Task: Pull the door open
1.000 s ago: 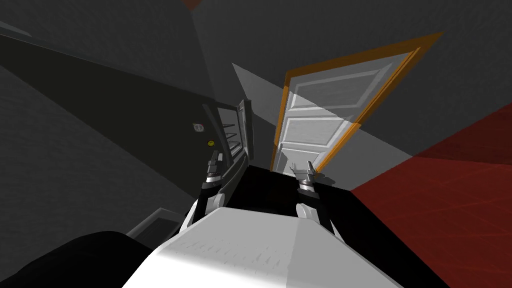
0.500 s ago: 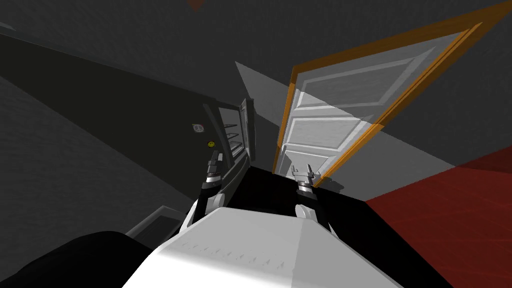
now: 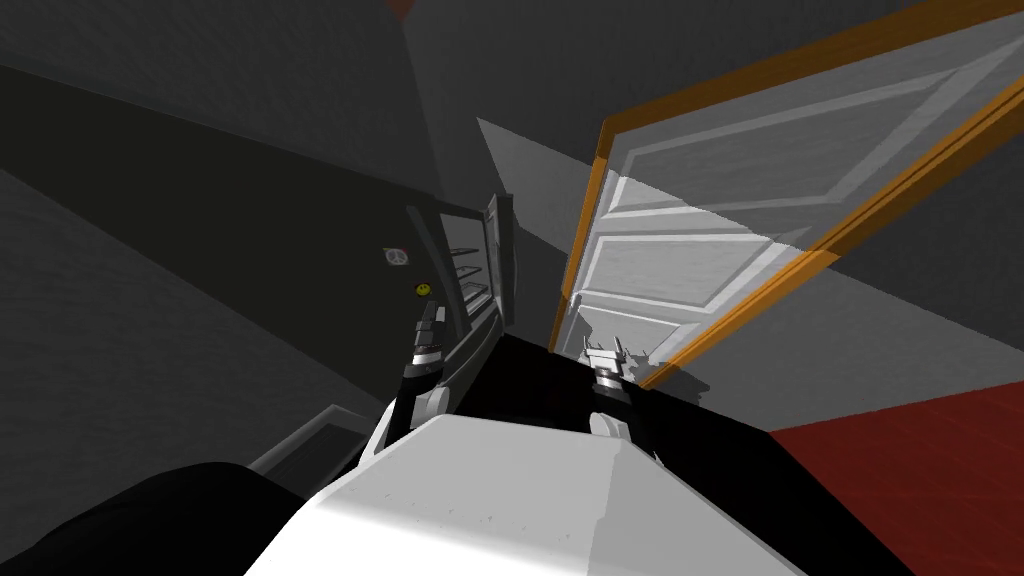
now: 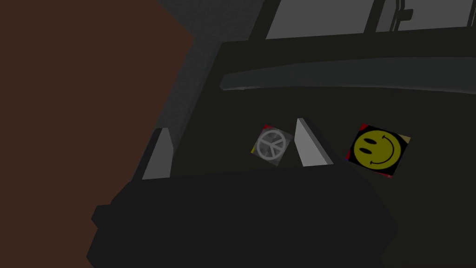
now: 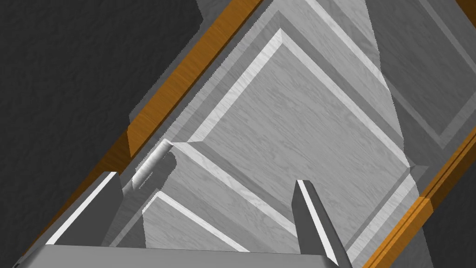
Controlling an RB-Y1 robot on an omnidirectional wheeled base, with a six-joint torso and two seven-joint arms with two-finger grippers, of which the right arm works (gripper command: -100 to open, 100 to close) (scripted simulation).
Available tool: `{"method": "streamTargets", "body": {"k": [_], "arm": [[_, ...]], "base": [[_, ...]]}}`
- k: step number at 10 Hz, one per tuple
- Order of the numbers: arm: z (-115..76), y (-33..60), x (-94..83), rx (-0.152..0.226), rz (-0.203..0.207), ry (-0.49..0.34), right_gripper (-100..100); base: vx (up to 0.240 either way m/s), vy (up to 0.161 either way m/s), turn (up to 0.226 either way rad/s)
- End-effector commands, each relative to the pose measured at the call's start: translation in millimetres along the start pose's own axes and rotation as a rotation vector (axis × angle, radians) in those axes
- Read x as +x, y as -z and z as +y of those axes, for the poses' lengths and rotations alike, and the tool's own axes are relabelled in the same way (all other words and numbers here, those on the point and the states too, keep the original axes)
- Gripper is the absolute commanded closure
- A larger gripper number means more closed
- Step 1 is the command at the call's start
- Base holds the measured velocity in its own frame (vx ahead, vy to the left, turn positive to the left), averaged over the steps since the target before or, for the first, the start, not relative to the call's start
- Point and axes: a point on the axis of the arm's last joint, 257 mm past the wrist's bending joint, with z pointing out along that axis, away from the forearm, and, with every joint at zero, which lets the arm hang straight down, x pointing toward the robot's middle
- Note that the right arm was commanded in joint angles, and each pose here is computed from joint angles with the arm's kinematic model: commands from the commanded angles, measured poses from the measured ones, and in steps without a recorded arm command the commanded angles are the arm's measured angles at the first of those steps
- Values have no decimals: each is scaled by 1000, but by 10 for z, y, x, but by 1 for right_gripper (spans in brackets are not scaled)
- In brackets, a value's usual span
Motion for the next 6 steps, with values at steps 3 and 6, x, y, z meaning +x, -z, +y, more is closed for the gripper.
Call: {"method": "streamTargets", "body": {"k": [3, 6], "arm": [[-98, 103, -286, 6, -60, -113, -100], [-161, 199, -548, 3, -114, -197, -100]], "base": [[101, -33, 112], [93, -27, 116]]}}
